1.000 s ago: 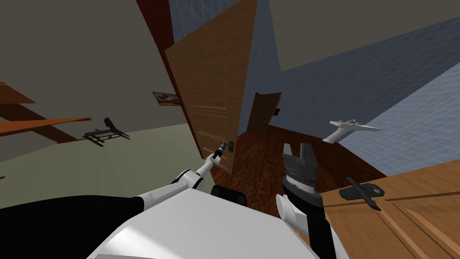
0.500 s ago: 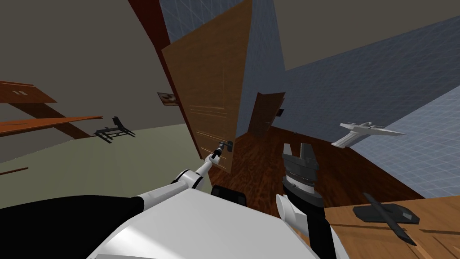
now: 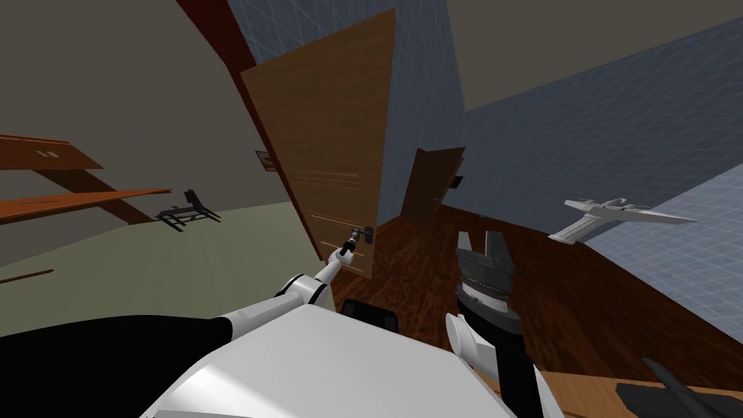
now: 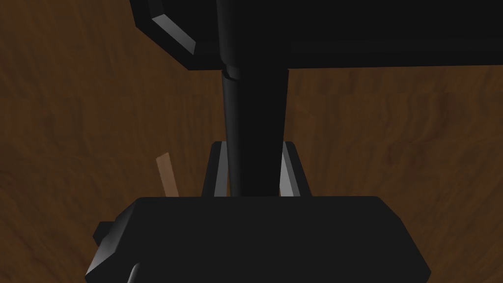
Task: Push the door open
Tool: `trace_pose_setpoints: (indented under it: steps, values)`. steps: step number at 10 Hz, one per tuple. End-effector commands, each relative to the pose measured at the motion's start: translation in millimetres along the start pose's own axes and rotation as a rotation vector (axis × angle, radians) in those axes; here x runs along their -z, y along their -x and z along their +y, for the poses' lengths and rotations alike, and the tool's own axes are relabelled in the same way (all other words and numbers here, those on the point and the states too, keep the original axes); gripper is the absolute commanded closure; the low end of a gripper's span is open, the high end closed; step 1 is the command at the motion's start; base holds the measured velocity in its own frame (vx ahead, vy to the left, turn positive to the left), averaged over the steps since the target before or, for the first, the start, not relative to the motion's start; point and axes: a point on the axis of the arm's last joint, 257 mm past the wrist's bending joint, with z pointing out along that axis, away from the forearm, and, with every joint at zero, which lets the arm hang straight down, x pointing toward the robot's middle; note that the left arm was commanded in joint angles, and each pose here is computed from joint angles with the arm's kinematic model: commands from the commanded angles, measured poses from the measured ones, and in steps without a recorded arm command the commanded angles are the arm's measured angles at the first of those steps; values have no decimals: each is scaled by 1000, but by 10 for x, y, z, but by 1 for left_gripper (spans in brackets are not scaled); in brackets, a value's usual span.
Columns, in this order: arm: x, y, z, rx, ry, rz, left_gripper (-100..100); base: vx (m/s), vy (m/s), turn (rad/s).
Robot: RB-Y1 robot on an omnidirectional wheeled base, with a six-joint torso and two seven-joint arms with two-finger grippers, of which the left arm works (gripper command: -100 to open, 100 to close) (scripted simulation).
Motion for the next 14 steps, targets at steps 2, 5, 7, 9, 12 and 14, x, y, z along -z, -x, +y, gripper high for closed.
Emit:
trace_pose_setpoints:
  steps: [2,5,7,9,12,14]
  values:
    - [-19,237,-94,-9,-18,-41,100,195,-129,85]
    - [-12,342,-98,-10,-19,-62,100,95,-56,28]
    - [-3,445,-101,-10,-19,-83,100,159,-134,96]
    - [8,545,-102,-10,-20,-104,100,145,-125,83]
    - [36,724,-99,-5,-19,-145,100,191,-132,100]
    - [56,825,-92,-1,-19,-169,100,155,-149,81]
